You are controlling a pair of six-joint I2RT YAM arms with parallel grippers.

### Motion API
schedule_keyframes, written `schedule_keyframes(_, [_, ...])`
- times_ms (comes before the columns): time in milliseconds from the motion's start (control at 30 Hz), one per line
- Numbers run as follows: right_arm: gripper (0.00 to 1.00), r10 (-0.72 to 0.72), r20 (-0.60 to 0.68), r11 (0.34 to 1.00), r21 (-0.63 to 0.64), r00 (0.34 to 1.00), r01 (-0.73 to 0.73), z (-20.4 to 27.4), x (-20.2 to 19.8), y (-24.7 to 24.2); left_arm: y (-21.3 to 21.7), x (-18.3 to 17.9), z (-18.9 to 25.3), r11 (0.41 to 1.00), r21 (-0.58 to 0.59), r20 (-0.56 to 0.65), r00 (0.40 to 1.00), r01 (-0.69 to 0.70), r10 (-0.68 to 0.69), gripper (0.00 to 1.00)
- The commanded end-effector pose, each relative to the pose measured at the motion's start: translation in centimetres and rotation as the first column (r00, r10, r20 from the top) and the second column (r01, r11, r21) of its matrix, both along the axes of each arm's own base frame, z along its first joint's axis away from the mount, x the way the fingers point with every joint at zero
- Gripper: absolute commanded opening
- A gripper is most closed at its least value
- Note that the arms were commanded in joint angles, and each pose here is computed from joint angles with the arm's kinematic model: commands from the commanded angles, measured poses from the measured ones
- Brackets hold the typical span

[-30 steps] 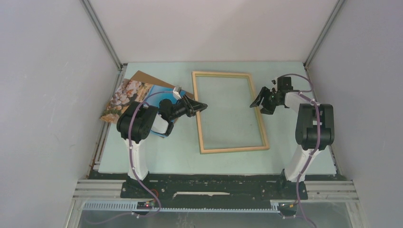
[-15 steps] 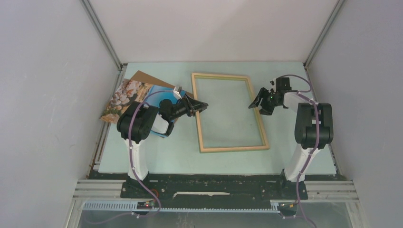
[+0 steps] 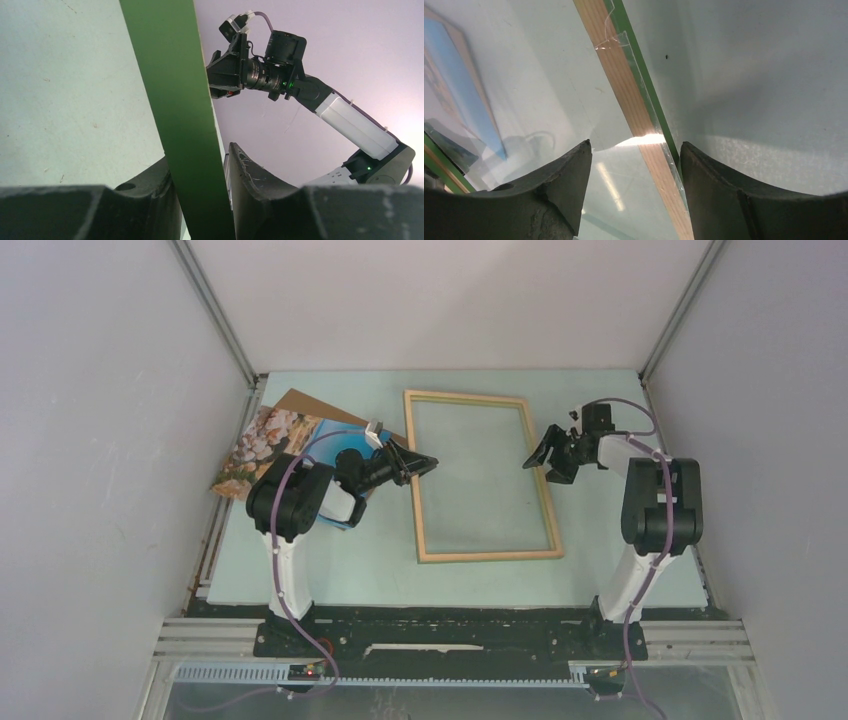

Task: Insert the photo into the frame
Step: Adjust the photo frame item on the photo frame.

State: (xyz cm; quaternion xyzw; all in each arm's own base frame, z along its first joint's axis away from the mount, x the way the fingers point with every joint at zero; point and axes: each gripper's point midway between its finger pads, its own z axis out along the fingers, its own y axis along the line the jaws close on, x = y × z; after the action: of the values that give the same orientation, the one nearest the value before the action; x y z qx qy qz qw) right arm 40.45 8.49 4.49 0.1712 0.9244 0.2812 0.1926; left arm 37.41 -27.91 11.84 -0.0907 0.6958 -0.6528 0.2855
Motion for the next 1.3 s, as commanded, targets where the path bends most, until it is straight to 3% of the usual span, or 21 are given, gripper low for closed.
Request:
schedule_keyframes(0, [0.73, -0.001, 0.059, 1.000, 0.010, 0.998, 0.000, 2.5, -0.2, -0.5, -0.7, 0.0, 4.4, 0.999, -0.033, 0.194, 0.981, 0.024, -0.017, 0.27])
schedule_keyframes(467, [0.73, -0.014, 0.074, 1.000, 0.015, 0.997, 0.013, 3.1, -1.2, -0.8, -0.7, 0.1, 4.4, 0.999, -0.034, 0.191, 0.981, 0.025, -0.018, 0.27])
schedule_keyframes(767, [0.72, 0.002, 0.110, 1.000, 0.017, 0.994, -0.004, 4.8, -2.0, 0.1, -0.7, 0.0, 4.5, 0.999, -0.037, 0.190, 0.982, 0.029, -0.021, 0.42])
schedule_keyframes(1067, [0.72, 0.015, 0.100, 0.999, 0.027, 0.995, -0.018, 4.3, -1.9, 1.0, -0.7, -0.2, 4.9, 0.998, -0.043, 0.199, 0.980, 0.036, -0.027, 0.30])
schedule_keyframes(1267, [0.71, 0.037, 0.065, 0.999, 0.025, 0.997, -0.039, 2.7, -2.1, 1.7, -0.7, -0.4, 5.1, 0.998, -0.042, 0.208, 0.978, 0.038, -0.028, 0.33])
